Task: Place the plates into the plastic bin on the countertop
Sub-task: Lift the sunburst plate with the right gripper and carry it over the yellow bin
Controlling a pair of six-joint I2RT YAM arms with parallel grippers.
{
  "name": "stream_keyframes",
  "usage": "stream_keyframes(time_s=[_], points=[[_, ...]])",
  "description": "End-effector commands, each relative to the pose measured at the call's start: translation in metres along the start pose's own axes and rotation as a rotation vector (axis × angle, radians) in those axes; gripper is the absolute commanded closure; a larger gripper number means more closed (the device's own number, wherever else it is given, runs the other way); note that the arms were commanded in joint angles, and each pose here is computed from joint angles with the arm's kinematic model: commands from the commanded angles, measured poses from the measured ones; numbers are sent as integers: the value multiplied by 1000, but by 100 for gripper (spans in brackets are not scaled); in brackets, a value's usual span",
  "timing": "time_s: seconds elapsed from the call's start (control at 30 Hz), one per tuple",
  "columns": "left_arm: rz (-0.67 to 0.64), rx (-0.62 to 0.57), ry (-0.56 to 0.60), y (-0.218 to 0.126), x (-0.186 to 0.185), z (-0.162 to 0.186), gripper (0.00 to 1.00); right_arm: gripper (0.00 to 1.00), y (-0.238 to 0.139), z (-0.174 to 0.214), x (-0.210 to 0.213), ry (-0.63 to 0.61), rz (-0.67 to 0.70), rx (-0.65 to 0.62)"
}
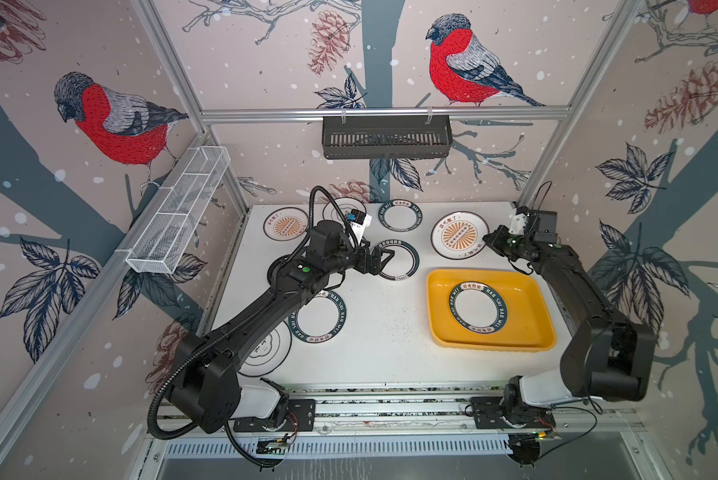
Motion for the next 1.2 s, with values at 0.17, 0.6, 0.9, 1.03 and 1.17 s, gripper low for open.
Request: stream_keyframes(time_s=[0.17,0.6,0.9,1.03,1.17], points=[[49,12,-43,7,-5,7,4,98,-34,23,-9,-40,37,22],[112,39,-87,18,-9,20,4,98,-75,54,-35,-22,23,33],[100,58,-83,21,-7,26,4,98,-85,78,-77,59,150,126],[127,59,-100,24,-9,29,4,98,-94,80,-93,85,194,119],[174,59,-119,27,-15,31,4,98,-97,84,-114,124,270,94]])
Point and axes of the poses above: each gripper's point midway between its finger pads, its own y axis out along the fingers, its own x axis along the line the jaws close on, z = x × y, the point moved 1 cm from there along -y, back along the fingers, and after that the axes turned 14 degrees about y, right-handed, at the moved point
